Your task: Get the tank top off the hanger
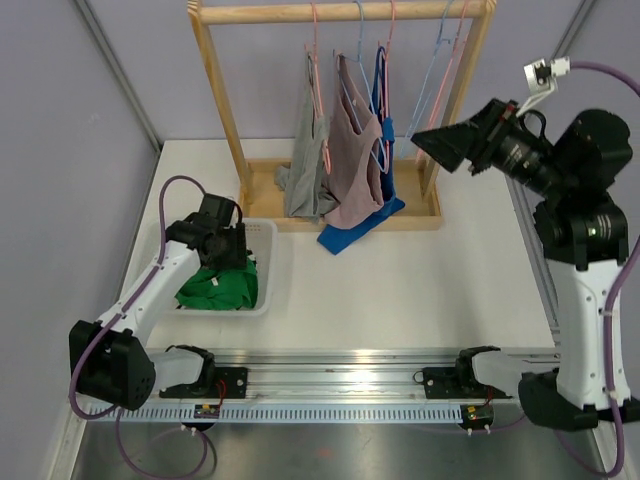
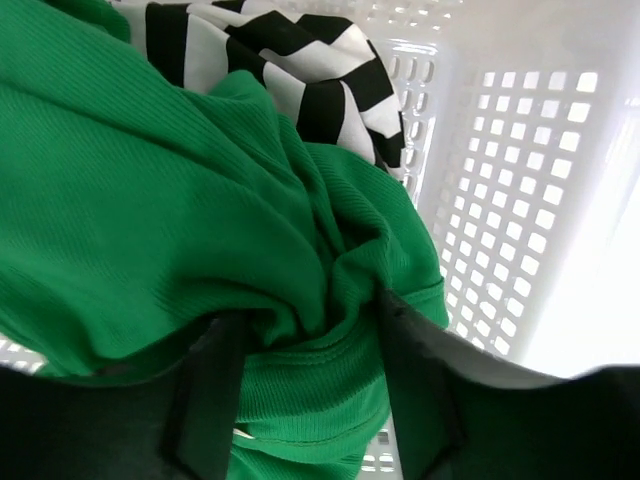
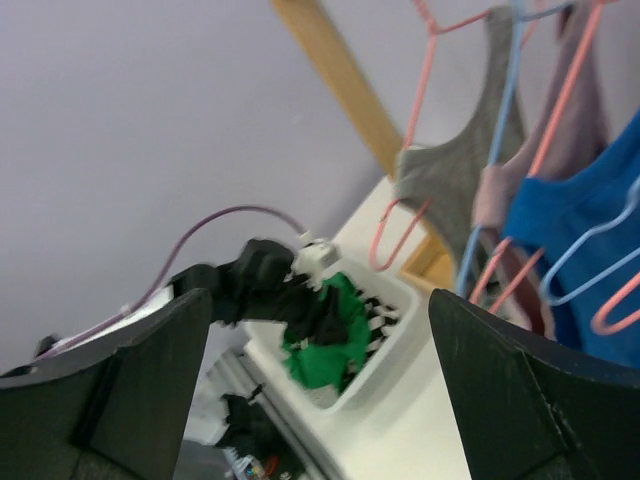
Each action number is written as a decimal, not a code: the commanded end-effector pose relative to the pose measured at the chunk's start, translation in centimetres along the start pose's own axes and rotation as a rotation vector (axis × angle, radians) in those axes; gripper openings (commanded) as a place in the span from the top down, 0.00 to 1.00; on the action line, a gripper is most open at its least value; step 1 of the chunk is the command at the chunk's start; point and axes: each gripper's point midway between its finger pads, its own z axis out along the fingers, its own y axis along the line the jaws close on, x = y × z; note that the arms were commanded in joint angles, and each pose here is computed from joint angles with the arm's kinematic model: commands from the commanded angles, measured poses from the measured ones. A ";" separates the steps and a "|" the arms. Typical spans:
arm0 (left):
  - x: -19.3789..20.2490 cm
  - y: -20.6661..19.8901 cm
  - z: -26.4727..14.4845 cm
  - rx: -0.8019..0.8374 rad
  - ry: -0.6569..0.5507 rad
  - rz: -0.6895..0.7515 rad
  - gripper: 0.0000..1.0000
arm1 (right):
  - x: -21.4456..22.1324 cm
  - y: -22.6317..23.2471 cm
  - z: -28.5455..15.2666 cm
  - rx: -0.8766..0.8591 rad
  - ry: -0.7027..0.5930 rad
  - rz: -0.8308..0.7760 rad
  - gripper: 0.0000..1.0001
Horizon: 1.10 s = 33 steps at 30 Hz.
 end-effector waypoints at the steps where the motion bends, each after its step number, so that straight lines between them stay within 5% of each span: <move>1: -1.2 -0.4 -1.0 0.040 -0.076 -0.014 0.31 | -1.9 -2.8 2.1 0.153 -0.012 -0.113 0.04; 3: -1.7 -0.1 -1.8 0.034 -0.125 -0.025 0.01 | -2.3 -4.2 3.8 0.219 0.029 -0.166 0.07; 15: -3.8 2.7 -8.2 0.008 -0.451 -0.136 0.01 | -2.8 -13.0 11.7 0.637 0.043 -0.365 0.29; 33: -2.7 -0.8 -6.8 0.142 -0.349 -0.022 0.01 | -2.2 -18.6 16.4 0.770 0.054 -0.490 0.82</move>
